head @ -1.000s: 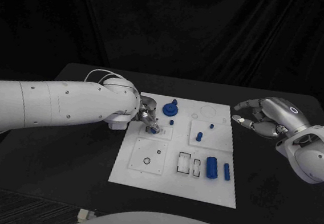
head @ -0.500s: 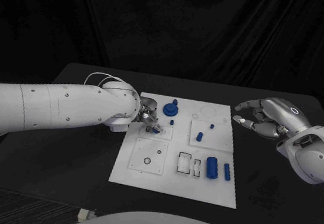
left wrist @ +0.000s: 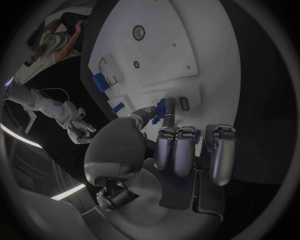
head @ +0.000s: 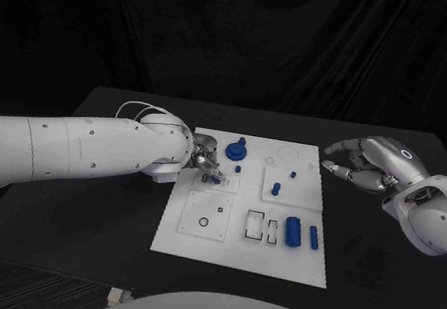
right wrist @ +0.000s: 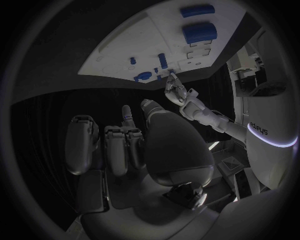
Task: Assemble the parts on the task board
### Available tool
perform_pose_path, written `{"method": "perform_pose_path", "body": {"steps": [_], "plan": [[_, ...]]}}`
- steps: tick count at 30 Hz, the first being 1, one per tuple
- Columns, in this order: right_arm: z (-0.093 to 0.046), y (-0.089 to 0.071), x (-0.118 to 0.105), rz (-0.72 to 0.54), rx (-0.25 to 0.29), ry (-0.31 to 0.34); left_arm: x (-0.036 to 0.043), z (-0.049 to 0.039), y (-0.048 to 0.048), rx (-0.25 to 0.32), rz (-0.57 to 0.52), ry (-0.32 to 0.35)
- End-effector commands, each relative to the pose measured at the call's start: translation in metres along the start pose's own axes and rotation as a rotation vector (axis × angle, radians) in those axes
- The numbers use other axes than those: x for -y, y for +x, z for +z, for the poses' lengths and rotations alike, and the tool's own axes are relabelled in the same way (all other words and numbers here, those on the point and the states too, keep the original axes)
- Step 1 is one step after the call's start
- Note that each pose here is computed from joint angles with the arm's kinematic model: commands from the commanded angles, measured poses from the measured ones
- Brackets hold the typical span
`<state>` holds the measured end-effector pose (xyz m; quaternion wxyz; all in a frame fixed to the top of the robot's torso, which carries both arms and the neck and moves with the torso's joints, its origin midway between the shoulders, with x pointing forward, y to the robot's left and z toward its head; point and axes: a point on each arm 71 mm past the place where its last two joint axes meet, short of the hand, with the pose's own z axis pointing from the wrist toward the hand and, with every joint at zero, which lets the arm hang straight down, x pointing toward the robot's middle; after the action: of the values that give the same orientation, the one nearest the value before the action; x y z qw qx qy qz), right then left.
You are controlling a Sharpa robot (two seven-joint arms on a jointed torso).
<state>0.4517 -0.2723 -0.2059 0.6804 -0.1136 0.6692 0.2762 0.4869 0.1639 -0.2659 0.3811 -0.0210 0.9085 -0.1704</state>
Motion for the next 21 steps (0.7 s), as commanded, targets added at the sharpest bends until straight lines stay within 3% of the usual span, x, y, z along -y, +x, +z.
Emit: {"method": "perform_pose_path", "body": {"steps": [1,21], "plan": [[-0.0005,0.0017,0.0016,0.0,-0.011,0.021,0.002,0.0011,0.0021,-0.004,-0.009,0.016],[-0.0013,0.0032,0.0021,0.002,-0.019,0.025,-0.0004,0.0058,0.0079,0.002,-0.021,0.016]]}}
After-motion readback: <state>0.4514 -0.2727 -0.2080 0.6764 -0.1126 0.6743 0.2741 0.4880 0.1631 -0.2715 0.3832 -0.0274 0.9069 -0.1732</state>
